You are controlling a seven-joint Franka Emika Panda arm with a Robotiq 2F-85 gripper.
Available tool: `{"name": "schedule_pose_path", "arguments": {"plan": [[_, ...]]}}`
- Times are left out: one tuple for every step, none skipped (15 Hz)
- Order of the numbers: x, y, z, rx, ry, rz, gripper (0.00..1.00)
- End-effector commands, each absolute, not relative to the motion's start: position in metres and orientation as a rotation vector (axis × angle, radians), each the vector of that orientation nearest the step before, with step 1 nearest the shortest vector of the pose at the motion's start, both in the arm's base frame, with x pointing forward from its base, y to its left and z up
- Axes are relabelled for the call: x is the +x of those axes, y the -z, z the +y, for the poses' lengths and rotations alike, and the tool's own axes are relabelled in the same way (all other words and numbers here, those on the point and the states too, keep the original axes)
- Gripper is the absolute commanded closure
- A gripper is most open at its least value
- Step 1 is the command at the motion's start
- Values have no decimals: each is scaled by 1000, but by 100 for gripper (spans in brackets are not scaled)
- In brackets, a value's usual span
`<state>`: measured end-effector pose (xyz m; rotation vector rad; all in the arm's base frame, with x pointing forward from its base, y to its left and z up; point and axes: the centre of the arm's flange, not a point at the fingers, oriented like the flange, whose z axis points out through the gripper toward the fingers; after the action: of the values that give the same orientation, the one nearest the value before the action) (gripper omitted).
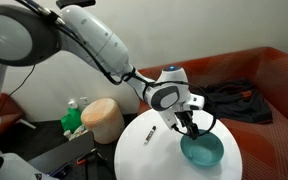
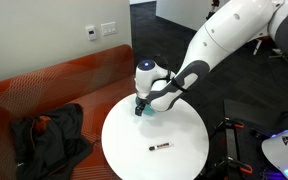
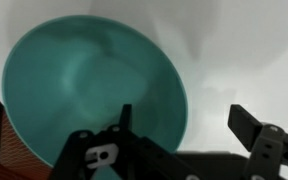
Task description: Pick the marker from the bowl and put it on the table, then move the bowl to the left
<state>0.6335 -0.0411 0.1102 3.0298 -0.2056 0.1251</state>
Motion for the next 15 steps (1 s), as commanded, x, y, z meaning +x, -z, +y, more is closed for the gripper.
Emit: {"name": "schedule_pose_path", "arguments": {"plan": [[645, -103, -44, 3050, -73, -183, 34], [645, -101, -44, 3050, -67, -182, 41], [645, -99, -44, 3050, -64, -182, 51], [645, -98, -44, 3051, -62, -181, 57], [646, -97, -45, 3051, -61, -181, 66], [646, -96, -45, 3053, -63, -181, 73], [646, -96, -45, 3053, -63, -181, 81], [646, -96, -46, 3055, -64, -181, 88], [646, -96, -46, 3055, -65, -181, 95], [646, -96, -46, 3057, -65, -174, 100], [646, -97, -46, 3058, -65, -162, 100], [647, -98, -45, 3059, -67, -156, 100], [648, -101, -44, 3059, -72, -150, 100], [649, -104, -41, 3058, -71, -137, 99], [649, -106, -38, 3058, -73, -123, 99]]}}
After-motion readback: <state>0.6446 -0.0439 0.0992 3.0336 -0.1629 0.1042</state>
